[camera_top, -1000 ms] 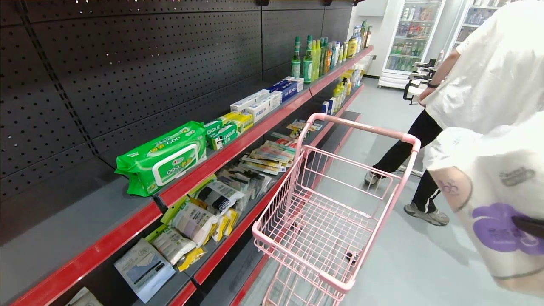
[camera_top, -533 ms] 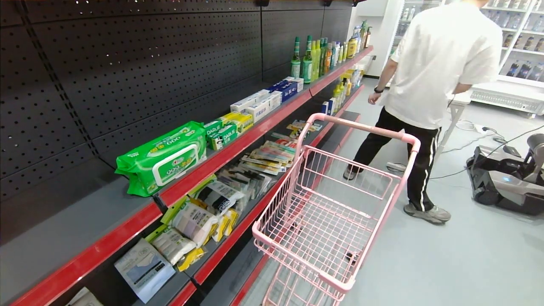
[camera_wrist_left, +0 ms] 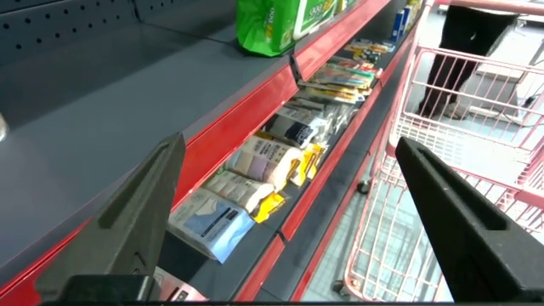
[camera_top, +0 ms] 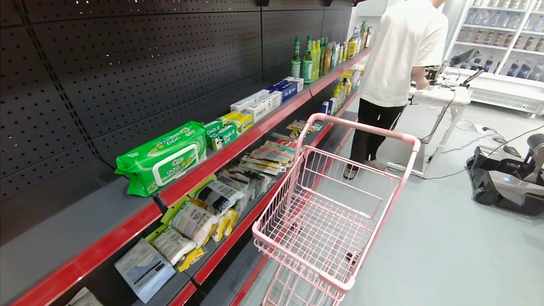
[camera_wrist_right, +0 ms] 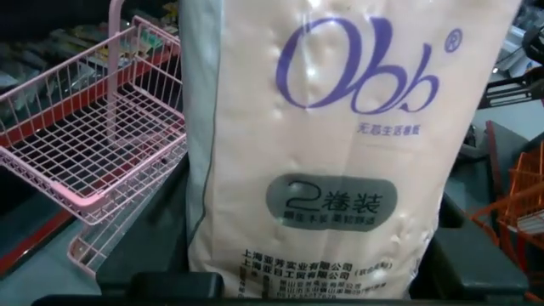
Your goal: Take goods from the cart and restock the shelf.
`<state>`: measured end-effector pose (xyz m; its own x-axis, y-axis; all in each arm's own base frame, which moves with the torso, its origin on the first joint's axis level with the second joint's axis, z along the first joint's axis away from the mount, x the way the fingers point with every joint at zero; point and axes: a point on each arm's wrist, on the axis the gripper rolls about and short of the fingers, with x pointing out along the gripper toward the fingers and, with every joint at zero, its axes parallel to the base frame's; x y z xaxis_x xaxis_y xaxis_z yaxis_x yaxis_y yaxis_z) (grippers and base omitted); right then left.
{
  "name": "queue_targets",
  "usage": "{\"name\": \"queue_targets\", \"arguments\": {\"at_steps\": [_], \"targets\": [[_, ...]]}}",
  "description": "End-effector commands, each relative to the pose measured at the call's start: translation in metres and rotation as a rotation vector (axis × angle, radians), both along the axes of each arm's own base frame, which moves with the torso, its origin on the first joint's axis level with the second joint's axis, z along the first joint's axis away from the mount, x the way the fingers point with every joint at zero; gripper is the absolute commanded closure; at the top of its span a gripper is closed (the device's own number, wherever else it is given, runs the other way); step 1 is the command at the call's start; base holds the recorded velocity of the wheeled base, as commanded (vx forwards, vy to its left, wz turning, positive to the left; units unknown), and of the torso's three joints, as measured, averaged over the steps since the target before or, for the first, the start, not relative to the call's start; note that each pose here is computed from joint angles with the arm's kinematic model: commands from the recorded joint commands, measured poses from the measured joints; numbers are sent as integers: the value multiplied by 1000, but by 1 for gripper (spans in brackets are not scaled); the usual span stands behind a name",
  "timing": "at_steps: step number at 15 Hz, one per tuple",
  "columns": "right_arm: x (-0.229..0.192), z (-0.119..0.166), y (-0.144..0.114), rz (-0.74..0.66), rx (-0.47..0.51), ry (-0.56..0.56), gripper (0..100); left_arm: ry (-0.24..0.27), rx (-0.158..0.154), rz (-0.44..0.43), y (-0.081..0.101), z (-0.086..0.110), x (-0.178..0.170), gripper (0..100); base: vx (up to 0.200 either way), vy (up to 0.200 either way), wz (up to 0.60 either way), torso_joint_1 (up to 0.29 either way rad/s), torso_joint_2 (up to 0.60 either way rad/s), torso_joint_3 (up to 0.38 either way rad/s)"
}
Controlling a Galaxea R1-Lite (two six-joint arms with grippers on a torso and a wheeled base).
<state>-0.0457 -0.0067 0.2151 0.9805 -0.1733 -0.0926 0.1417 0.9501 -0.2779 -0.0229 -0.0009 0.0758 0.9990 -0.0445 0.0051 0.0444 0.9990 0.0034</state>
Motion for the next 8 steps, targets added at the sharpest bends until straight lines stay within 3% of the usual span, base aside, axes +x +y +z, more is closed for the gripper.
{"name": "queue_targets", "arguments": {"at_steps": [1, 4, 8], "targets": [[-2, -2, 0, 1, -1, -9, 100, 1, 0, 0, 0, 0, 0, 0, 0, 0, 0, 0, 0, 0], [-5, -4, 0, -5, 1, -20, 100, 1, 0, 0, 0, 0, 0, 0, 0, 0, 0, 19, -17, -15], [-7, -18, 0, -8, -2, -7, 100, 1, 0, 0, 0, 0, 0, 0, 0, 0, 0, 154, -340, -186]]}}
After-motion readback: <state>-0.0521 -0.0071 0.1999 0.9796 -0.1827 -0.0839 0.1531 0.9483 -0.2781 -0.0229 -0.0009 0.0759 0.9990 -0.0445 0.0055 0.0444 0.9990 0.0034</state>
